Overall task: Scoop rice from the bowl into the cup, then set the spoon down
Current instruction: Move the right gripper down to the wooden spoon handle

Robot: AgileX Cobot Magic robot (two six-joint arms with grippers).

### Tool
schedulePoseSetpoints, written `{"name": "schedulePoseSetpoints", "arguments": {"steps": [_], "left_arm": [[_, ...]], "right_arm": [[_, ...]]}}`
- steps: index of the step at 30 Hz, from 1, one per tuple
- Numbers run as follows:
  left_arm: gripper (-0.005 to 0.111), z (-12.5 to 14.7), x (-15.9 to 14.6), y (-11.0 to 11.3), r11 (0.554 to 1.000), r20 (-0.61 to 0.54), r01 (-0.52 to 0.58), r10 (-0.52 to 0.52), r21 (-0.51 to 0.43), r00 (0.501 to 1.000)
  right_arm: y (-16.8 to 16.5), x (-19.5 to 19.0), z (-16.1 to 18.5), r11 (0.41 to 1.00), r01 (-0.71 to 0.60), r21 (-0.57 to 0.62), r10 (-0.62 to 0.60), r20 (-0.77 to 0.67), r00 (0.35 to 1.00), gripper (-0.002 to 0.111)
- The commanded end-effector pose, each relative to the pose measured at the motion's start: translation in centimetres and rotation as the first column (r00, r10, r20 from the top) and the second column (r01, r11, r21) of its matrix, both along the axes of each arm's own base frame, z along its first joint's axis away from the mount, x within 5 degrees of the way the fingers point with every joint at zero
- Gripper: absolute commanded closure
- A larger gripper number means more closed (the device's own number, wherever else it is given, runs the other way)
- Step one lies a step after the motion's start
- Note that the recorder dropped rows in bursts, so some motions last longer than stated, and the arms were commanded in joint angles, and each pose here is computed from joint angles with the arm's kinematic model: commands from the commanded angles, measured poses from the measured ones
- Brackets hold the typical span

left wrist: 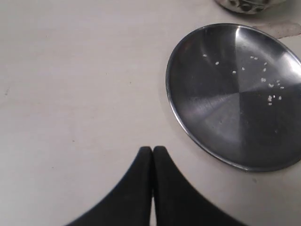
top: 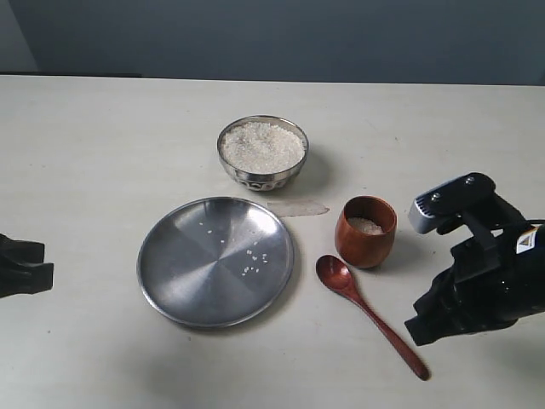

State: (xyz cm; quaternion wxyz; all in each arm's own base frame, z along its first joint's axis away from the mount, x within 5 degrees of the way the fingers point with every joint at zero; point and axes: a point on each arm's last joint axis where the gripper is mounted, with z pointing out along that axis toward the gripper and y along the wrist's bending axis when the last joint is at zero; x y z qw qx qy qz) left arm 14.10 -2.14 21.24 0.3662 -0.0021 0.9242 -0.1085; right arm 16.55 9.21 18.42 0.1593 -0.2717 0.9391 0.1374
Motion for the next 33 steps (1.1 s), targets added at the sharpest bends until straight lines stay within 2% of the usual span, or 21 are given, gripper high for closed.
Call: {"name": "schedulePoseSetpoints", "arguments": {"steps": [1, 2, 4, 5, 7, 11, 13, 16, 25, 33], "left_arm": [[0.106, -0.2, 0.3, -0.1, 1.000, -0.028, 0.009, -0.009, -0.001, 1.000], [0.106, -0.2, 0.3, -0.1, 1.000, -0.028, 0.011, -0.011, 0.004, 1.000], [0.106, -0.2, 0.3, 0.0, 1.000, -0.025, 0.014, -0.013, 0.011, 1.000], [0.106, -0.2, 0.3, 0.0, 1.000, -0.021, 0.012, -0.011, 0.012, 1.000], [0.106, -0.2, 0.3, 0.0, 1.000, -0.019, 0.011, -0.011, 0.012, 1.000], [0.106, -0.1, 0.3, 0.0, 1.000, -0.017, 0.007, -0.007, 0.008, 1.000], [0.106, -0.1, 0.4, 0.0, 1.000, -0.007, 0.001, -0.001, 0.006, 1.000], [0.106, 0.0, 0.5, 0.0, 1.000, -0.003, -0.003, 0.003, 0.003, 1.000], [0.106, -0.1, 0.4, -0.1, 1.000, -0.010, -0.004, 0.004, -0.007, 1.000], [0.106, -0.1, 0.4, -0.1, 1.000, -0.018, -0.001, 0.001, -0.009, 1.000]], "right_arm": [[0.3, 0.6, -0.9, 0.999, 0.004, -0.049, -0.003, 0.003, 1.000, 0.107], [0.4, 0.7, -1.1, 0.998, 0.001, -0.063, -0.001, 0.001, 1.000, 0.105], [0.7, 0.8, -1.4, 0.997, -0.012, -0.074, 0.013, 0.009, 1.000, 0.094], [1.0, 0.9, -1.3, 0.998, -0.004, -0.059, 0.006, 0.038, 0.999, 0.084], [1.5, 1.2, -1.3, 0.999, 0.039, -0.024, -0.037, 0.099, 0.994, 0.079], [0.9, -0.3, -2.5, 0.998, 0.056, -0.010, -0.053, 0.182, 0.982, 0.080], [0.6, -1.5, -2.9, 0.991, 0.120, 0.059, -0.130, 0.220, 0.967, 0.080], [0.1, -3.3, -3.6, 0.990, 0.112, 0.087, -0.132, 0.263, 0.956, 0.080], [0.7, -4.5, -4.0, 0.995, 0.051, 0.083, -0.070, 0.236, 0.969, 0.080], [0.8, -4.3, -6.0, 0.998, 0.058, 0.001, -0.057, 0.154, 0.986, 0.080]]}}
